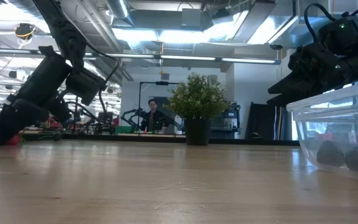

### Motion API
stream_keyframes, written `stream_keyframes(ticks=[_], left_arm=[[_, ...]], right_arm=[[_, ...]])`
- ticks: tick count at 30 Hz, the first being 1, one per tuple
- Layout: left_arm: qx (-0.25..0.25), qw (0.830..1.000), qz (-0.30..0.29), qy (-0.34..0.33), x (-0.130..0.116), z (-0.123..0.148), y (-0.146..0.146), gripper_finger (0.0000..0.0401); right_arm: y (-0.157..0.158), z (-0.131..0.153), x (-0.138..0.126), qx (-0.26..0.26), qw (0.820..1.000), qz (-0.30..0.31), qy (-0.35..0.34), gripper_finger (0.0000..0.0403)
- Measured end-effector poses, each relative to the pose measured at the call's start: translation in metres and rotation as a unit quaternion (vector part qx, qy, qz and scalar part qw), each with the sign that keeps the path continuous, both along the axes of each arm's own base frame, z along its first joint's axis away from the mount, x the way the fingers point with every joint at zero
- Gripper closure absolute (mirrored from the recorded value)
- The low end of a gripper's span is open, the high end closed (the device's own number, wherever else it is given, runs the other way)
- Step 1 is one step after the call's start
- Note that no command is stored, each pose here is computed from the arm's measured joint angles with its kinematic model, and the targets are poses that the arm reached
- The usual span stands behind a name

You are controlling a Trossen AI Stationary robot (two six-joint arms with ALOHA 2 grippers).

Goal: Pick and placing Produce into tupperware
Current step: Put the strawberry into the bin

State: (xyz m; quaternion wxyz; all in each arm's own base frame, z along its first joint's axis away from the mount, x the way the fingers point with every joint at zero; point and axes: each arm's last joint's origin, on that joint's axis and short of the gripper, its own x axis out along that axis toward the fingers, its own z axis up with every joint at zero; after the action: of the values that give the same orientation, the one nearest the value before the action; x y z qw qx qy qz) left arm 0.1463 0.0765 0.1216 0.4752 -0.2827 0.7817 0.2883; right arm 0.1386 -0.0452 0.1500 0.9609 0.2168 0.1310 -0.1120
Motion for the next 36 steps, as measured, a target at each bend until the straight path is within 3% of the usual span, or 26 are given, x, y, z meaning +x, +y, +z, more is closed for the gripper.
stream_keyframes(ticks=[36], left_arm=[[-0.010,0.999,-0.022,-0.032,-0.001,-0.002,0.009,0.0181]], right_arm=[[0.000,0.000,0.000,0.010,1.000,-0.003,-0.002,0.0176]])
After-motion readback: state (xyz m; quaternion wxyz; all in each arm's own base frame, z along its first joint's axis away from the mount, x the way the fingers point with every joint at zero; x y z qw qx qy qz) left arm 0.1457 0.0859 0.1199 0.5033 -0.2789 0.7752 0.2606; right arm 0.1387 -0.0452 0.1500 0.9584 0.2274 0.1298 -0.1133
